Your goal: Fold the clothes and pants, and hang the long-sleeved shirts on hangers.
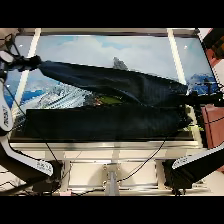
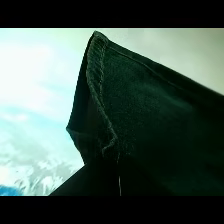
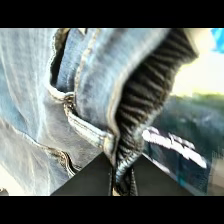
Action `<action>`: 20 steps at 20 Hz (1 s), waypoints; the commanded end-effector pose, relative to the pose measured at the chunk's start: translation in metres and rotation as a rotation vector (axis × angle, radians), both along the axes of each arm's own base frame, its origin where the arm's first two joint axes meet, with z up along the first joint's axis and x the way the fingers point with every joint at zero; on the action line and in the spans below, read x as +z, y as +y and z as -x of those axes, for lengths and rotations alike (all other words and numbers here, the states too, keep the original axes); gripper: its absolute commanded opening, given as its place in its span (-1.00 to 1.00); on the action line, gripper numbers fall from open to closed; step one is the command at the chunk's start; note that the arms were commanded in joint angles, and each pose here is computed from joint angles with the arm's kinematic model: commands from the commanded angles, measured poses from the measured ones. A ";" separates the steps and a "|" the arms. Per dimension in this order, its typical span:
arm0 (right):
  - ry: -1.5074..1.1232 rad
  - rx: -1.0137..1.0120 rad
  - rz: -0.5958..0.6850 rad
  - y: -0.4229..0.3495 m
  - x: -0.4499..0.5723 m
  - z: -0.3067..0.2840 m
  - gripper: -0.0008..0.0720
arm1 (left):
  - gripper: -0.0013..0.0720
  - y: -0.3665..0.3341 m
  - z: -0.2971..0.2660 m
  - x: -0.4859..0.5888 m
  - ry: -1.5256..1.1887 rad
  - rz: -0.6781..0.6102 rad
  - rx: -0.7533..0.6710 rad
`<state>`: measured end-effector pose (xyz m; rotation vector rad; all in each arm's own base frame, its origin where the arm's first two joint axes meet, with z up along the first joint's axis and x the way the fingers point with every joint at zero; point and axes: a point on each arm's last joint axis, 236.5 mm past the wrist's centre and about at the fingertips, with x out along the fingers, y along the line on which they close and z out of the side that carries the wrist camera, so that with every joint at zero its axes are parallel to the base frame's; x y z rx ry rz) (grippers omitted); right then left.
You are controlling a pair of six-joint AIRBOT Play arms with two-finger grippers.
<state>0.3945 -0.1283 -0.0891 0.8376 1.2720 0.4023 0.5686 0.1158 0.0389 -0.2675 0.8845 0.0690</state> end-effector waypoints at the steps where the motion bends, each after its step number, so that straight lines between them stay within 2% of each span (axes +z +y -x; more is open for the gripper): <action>1: -0.009 -0.059 0.008 -0.006 0.002 -0.012 -0.86 | -0.86 0.033 0.070 0.006 0.235 -0.113 0.035; 4: -0.006 -0.059 0.008 -0.006 0.002 -0.011 -0.86 | -0.86 0.031 0.102 -0.011 0.389 -0.101 0.018; 12: 0.008 -0.060 0.062 -0.015 -0.008 -0.009 -0.86 | -0.85 0.017 0.131 -0.098 0.668 -0.012 -0.029; 13: 0.010 -0.059 0.064 -0.016 -0.008 -0.009 -0.86 | -0.74 0.016 0.133 -0.109 0.697 -0.003 -0.033; 14: 0.010 -0.059 0.064 -0.015 -0.008 -0.009 -0.86 | -0.09 0.015 0.135 -0.119 0.719 0.005 -0.035; 15: 0.010 -0.059 0.063 -0.015 -0.008 -0.009 -0.86 | 0.83 0.015 0.136 -0.126 0.731 0.009 -0.037; 16: 0.009 -0.059 0.062 -0.015 -0.008 -0.009 -0.86 | 0.95 0.015 0.137 -0.130 0.739 0.012 -0.038; 20: 0.006 -0.062 0.064 -0.015 -0.008 -0.010 -0.86 | 0.95 0.022 0.138 -0.118 0.725 -0.010 -0.028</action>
